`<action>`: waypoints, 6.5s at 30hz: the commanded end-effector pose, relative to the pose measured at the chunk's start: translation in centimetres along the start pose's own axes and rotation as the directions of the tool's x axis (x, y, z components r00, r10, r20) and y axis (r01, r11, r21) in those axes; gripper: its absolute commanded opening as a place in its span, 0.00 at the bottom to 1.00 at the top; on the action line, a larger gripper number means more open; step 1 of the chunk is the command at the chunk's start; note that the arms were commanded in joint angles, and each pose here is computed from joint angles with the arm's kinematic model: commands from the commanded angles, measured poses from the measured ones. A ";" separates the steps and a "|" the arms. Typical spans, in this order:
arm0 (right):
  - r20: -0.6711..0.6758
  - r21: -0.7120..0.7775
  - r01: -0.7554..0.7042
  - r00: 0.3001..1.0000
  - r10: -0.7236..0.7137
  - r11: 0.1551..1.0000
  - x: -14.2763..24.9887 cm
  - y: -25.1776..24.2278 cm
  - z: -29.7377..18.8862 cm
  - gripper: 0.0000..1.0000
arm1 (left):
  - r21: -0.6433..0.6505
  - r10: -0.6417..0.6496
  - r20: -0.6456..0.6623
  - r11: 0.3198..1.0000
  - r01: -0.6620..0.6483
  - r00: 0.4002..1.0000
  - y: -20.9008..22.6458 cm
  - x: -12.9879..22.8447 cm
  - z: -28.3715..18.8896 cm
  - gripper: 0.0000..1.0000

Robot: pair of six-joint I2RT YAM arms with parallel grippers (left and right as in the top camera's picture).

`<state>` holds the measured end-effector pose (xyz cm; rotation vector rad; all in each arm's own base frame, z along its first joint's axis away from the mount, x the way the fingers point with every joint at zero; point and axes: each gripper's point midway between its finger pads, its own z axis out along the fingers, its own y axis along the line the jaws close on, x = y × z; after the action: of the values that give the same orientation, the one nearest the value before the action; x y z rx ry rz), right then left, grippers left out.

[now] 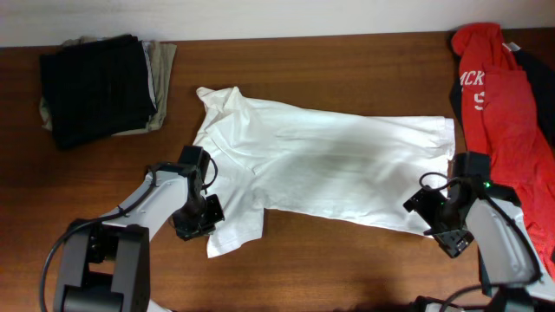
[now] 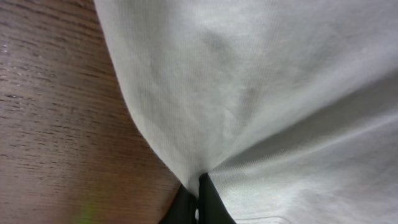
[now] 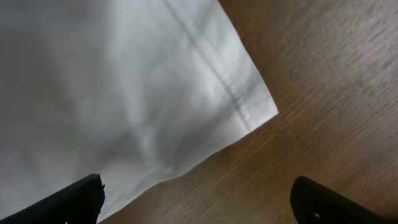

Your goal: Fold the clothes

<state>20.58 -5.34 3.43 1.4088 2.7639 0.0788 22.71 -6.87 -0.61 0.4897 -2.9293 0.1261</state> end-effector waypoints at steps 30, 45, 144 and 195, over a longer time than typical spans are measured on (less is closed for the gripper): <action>0.022 0.119 -0.028 0.999 0.025 0.993 -3.6 0.2 0.4 0.04 | 0.201 0.044 0.248 0.975 -0.096 0.968 -3.0 -0.6 -8.4 0.00; 0.205 -0.174 0.049 0.979 -0.012 0.984 -9.0 7.2 -1.6 0.04 | 0.343 -0.067 0.767 0.883 -0.320 0.638 -9.3 -11.2 -18.9 0.01; 0.136 -0.287 0.642 0.762 -0.633 0.711 -9.9 17.8 -2.2 0.98 | 0.145 -0.212 0.528 0.977 0.159 0.823 7.9 -19.2 -10.0 0.99; -0.023 0.019 0.544 0.839 -0.544 0.839 -12.9 11.4 -1.4 0.99 | 0.155 -0.212 0.486 0.976 0.155 0.848 7.6 -18.3 -9.4 0.99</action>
<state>38.18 -8.04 6.44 0.5501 3.0518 0.0958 38.93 7.22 4.99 0.9487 -3.3711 0.1399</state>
